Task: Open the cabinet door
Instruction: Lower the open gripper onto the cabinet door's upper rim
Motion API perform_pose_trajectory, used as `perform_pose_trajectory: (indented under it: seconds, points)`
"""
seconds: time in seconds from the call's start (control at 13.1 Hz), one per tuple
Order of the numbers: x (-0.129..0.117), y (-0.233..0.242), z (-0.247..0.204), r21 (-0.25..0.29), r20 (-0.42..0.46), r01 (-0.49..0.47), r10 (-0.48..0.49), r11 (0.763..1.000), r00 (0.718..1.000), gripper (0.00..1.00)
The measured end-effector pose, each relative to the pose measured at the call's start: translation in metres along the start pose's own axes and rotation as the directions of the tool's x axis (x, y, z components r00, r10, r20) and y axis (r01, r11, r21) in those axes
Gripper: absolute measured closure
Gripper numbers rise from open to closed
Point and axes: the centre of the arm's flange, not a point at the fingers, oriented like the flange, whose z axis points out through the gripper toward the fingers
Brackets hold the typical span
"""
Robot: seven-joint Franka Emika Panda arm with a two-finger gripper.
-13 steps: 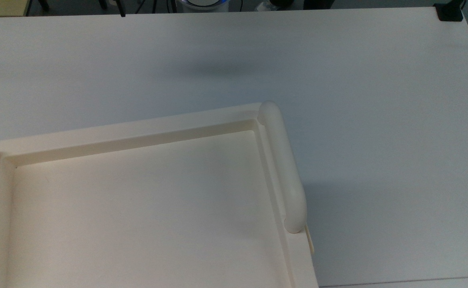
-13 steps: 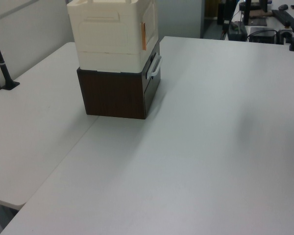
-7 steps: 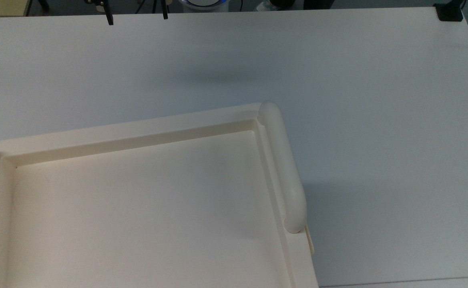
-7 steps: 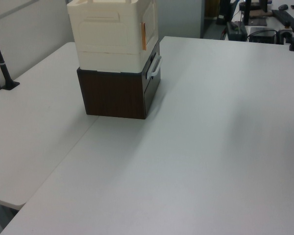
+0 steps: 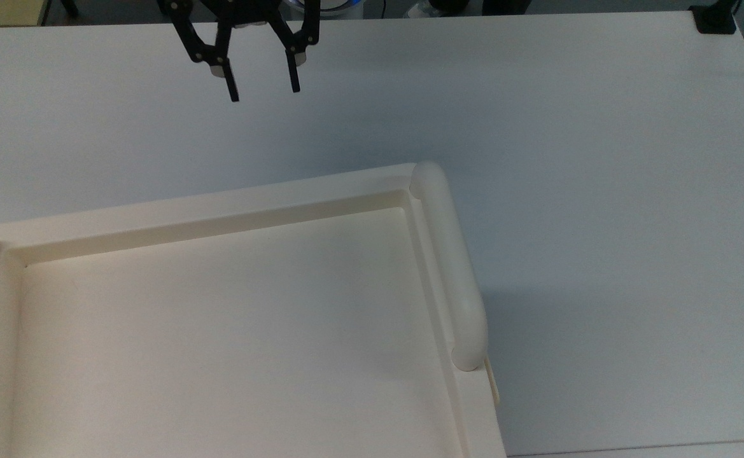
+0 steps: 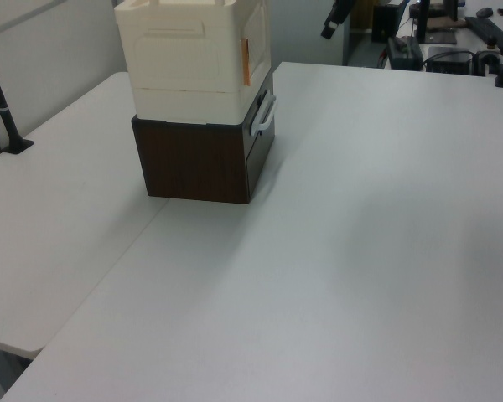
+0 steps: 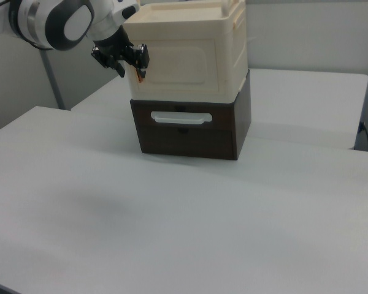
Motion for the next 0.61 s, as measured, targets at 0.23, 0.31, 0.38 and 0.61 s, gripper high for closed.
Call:
perform_pose_trajectory:
  seconds: [0.23,0.31,0.38,0.61]
  points:
    - [0.015,-0.016,0.011,-0.007,-0.088,-0.02,0.02,1.0,0.996,0.45]
    - [0.019,-0.02,0.016,-0.01,-0.117,-0.023,0.022,1.0,0.993,0.45]
    - [0.024,-0.026,0.023,-0.013,-0.149,-0.022,0.019,1.0,0.989,0.48]
    - [0.035,-0.034,0.044,-0.017,-0.21,-0.044,0.039,0.999,0.977,0.49]
